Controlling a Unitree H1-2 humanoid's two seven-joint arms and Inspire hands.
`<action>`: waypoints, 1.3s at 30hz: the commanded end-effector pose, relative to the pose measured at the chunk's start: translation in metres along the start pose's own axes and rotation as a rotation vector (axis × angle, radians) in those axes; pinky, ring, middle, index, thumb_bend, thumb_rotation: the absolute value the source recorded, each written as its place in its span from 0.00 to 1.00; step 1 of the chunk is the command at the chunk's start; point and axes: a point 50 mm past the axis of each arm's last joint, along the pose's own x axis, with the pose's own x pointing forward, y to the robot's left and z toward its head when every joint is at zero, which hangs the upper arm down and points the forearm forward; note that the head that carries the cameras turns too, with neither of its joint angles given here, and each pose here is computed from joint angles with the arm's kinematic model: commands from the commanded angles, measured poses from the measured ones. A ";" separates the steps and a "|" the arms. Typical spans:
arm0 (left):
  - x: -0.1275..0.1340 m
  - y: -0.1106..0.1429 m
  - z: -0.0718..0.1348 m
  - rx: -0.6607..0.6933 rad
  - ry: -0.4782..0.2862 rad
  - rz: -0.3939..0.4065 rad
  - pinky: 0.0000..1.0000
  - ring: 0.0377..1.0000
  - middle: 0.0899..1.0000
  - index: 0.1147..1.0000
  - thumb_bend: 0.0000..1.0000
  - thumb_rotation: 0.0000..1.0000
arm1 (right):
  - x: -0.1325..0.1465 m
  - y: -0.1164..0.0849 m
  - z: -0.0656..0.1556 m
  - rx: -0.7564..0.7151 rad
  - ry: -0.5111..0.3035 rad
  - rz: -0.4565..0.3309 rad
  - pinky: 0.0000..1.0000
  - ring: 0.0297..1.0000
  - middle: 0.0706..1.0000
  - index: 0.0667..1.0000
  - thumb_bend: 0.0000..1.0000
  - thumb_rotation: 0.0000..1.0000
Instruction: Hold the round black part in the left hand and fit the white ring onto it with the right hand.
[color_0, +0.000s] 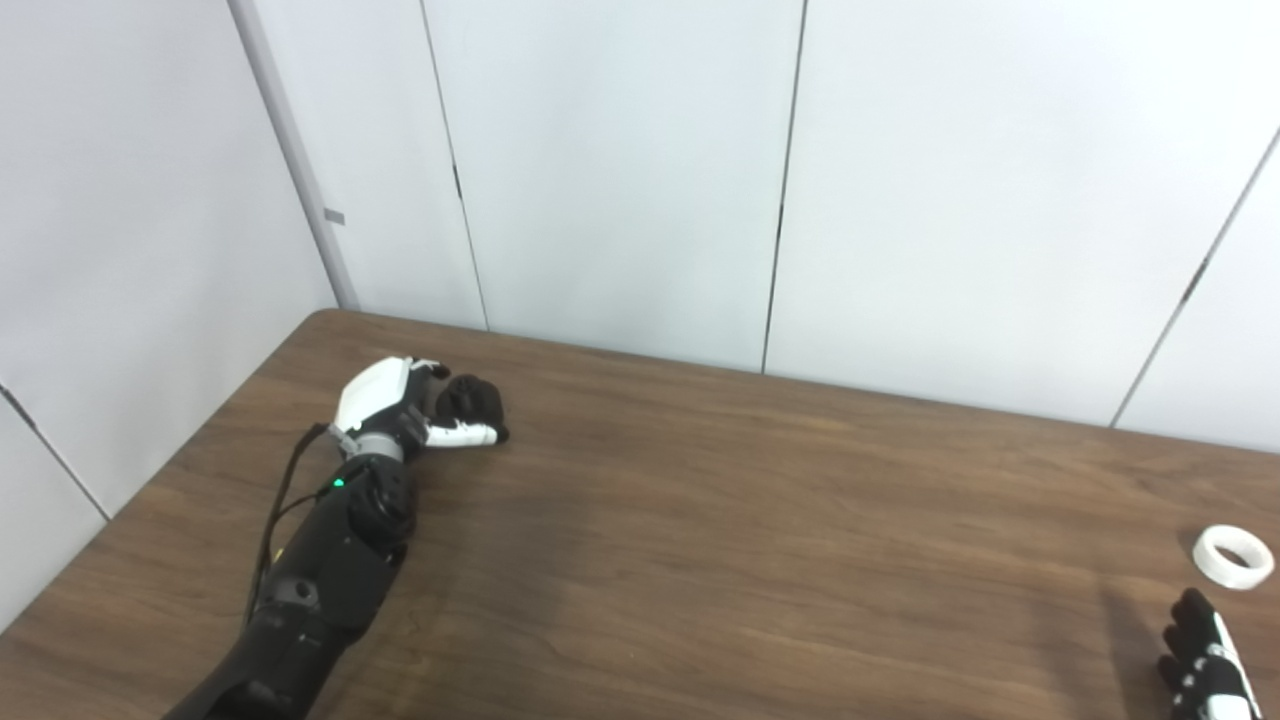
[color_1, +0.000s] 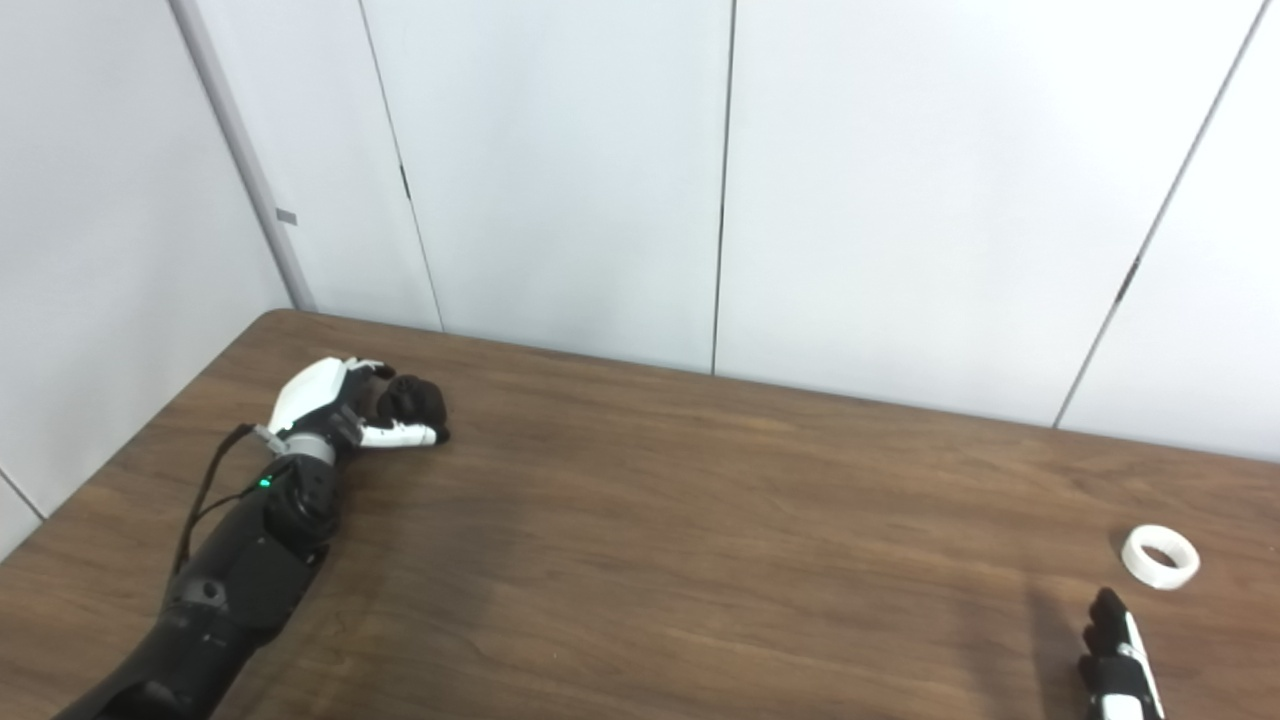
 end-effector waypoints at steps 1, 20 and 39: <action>0.016 0.036 0.020 0.008 -0.054 0.088 1.00 1.00 0.97 0.83 1.00 0.42 | 0.002 0.002 0.013 0.012 -0.052 0.007 1.00 1.00 1.00 0.99 0.51 1.00; 0.018 0.031 0.022 0.009 -0.034 0.067 1.00 1.00 0.92 0.79 0.98 0.40 | 0.001 0.003 0.016 0.040 -0.052 0.014 1.00 1.00 1.00 1.00 0.40 1.00; 0.017 0.033 0.016 0.002 -0.029 0.085 1.00 0.98 0.89 0.75 0.99 0.36 | 0.001 -0.002 0.019 0.014 -0.040 0.008 1.00 1.00 1.00 1.00 0.38 1.00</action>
